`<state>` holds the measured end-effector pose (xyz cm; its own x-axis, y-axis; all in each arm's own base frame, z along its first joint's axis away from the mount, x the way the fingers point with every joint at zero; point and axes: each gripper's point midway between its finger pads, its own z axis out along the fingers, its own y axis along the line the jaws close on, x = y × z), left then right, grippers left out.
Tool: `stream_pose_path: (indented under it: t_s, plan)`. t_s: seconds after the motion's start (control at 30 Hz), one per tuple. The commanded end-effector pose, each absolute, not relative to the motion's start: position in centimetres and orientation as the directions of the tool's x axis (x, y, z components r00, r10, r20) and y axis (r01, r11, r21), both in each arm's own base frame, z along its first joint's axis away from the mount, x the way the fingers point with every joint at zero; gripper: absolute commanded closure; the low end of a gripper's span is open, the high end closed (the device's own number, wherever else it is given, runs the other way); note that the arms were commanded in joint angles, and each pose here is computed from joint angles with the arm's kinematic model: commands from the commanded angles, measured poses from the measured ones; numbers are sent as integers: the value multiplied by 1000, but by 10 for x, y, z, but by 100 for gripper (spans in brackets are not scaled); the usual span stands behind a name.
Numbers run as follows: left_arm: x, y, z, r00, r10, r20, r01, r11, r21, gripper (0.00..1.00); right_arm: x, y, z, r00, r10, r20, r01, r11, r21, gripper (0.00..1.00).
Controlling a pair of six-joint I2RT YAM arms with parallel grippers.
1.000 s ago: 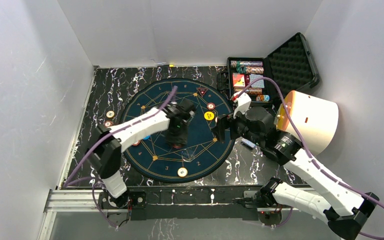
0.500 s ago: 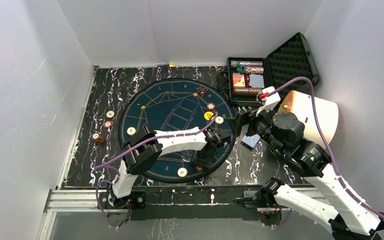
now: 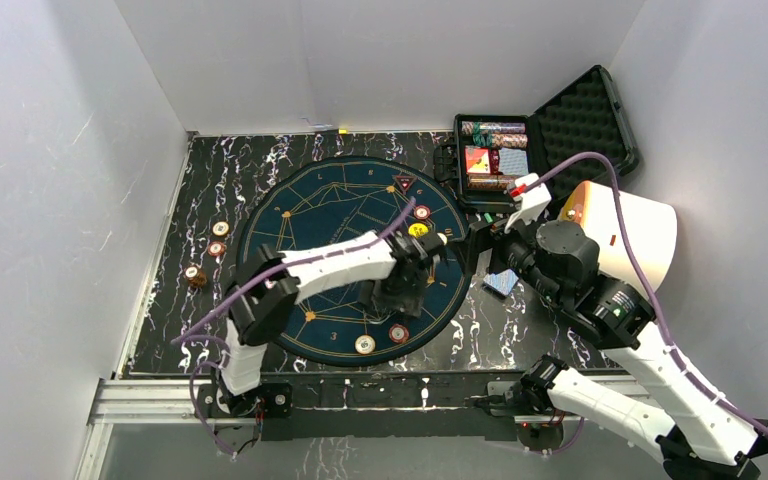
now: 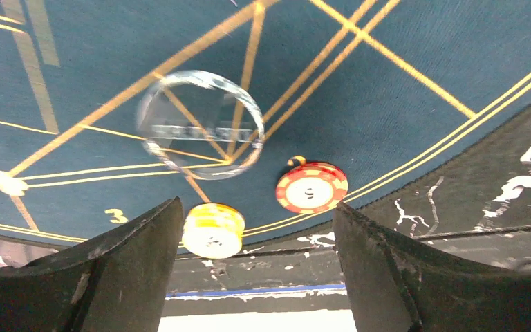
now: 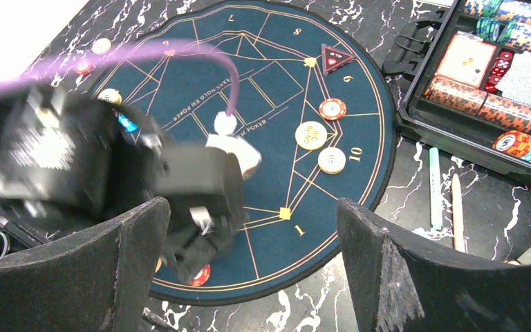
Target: Distribute texas hold em gaming equipment
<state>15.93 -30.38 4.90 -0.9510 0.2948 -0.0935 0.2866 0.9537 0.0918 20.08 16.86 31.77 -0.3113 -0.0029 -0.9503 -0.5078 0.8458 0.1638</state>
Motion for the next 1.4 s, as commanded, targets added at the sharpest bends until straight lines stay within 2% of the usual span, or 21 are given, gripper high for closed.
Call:
stream_pose_path:
  t_s: [0.0, 0.07, 0.23, 0.4, 0.53, 0.67, 0.8, 0.93, 1.37]
  plan:
    - [218, -263, 139, -938, 214, -273, 213, 976, 34, 20, 201, 176, 331, -286, 26, -958, -533, 826, 182, 2]
    - [238, -216, 161, -943, 136, -305, 116, 990, 84, 18, 202, 179, 321, -307, 4, -952, -534, 827, 175, 2]
    - [269, -97, 198, -923, -90, -374, -131, 988, 86, 11, 196, 200, 273, -425, -100, -900, -587, 787, 190, 2]
    - [261, 28, 189, -859, -339, -383, -420, 895, 149, 9, 191, 221, 248, -486, -165, -858, -643, 733, 223, 2]
    - [243, 93, 171, -789, -478, -385, -577, 792, 199, 7, 189, 229, 241, -504, -190, -843, -665, 709, 237, 2]
    - [250, 125, 143, -695, -602, -394, -680, 728, 88, 6, 190, 231, 242, -497, -207, -843, -677, 700, 227, 2]
    - [268, 137, 115, -654, -680, -333, -715, 698, -22, 8, 192, 231, 238, -491, -226, -841, -677, 707, 205, 2]
    - [284, 148, 87, -705, -655, -272, -682, 732, 3, 11, 195, 237, 231, -502, -238, -831, -676, 707, 206, 2]
    - [280, 152, 59, -736, -645, -206, -665, 745, 42, 21, 197, 242, 225, -514, -244, -823, -675, 706, 212, 2]
